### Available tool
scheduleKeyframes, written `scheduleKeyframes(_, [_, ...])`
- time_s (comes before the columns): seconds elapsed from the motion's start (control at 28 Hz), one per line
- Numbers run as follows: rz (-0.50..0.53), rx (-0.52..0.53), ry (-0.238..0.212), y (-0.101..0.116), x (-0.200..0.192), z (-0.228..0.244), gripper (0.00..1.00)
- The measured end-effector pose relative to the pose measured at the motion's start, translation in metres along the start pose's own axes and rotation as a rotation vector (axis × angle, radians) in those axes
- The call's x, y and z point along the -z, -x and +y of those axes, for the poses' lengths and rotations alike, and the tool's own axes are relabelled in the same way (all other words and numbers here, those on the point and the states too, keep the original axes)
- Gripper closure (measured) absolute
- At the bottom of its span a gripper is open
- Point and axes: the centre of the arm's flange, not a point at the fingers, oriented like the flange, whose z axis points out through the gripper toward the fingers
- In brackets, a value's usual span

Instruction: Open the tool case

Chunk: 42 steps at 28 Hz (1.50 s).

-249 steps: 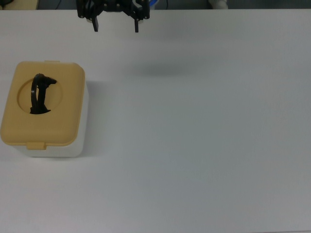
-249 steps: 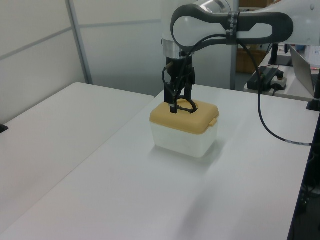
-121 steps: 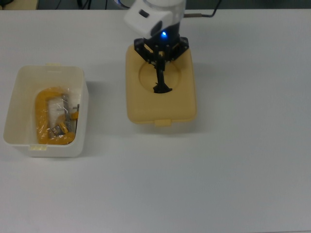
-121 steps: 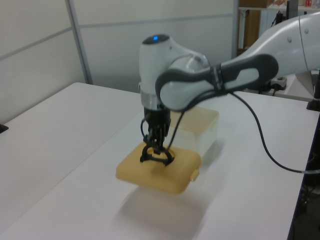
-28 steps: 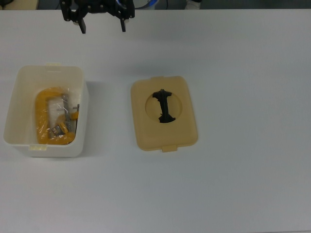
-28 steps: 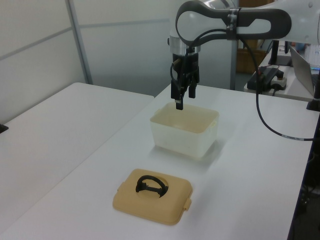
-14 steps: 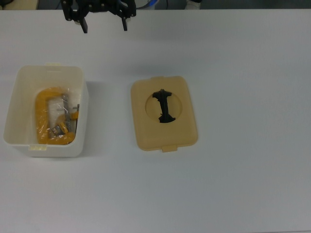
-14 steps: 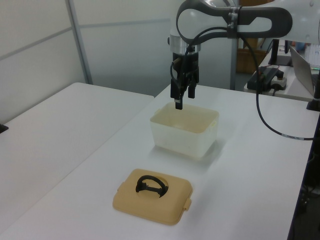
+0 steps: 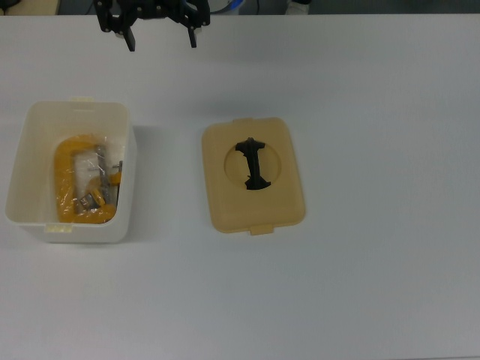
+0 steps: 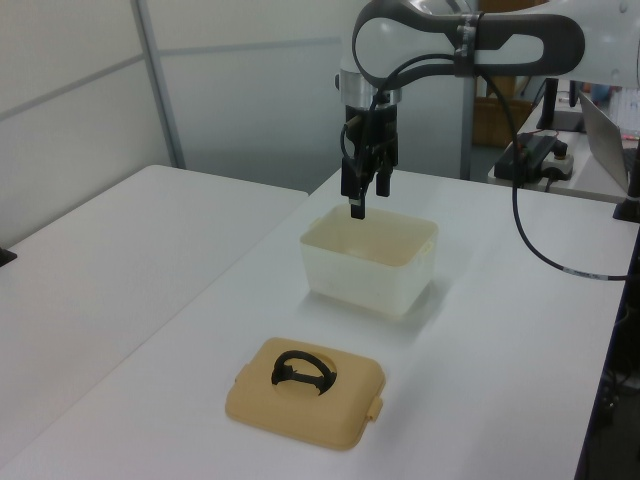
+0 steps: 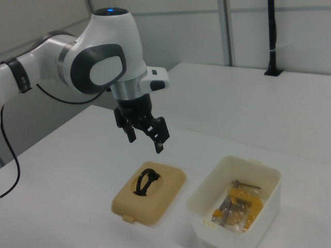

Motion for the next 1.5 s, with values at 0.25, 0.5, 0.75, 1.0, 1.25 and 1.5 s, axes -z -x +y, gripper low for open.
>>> scheduleKeyframes(0.25, [0.0, -0.003, 0.0, 0.0, 0.0, 0.002, 0.0])
scheduleKeyframes(0.5, [0.012, -0.004, 0.002, 0.001, 0.006, 0.002, 0.0])
scheduleKeyframes(0.75, [0.019, -0.003, 0.002, 0.002, 0.01, 0.002, 0.0])
scheduleKeyframes(1.0, [0.019, -0.003, 0.002, 0.002, 0.01, 0.002, 0.0])
scheduleKeyframes(1.25, [0.019, -0.002, 0.002, 0.002, 0.01, 0.001, 0.0])
scheduleKeyframes(1.5, [0.018, 0.004, 0.002, 0.001, 0.009, -0.003, 0.0])
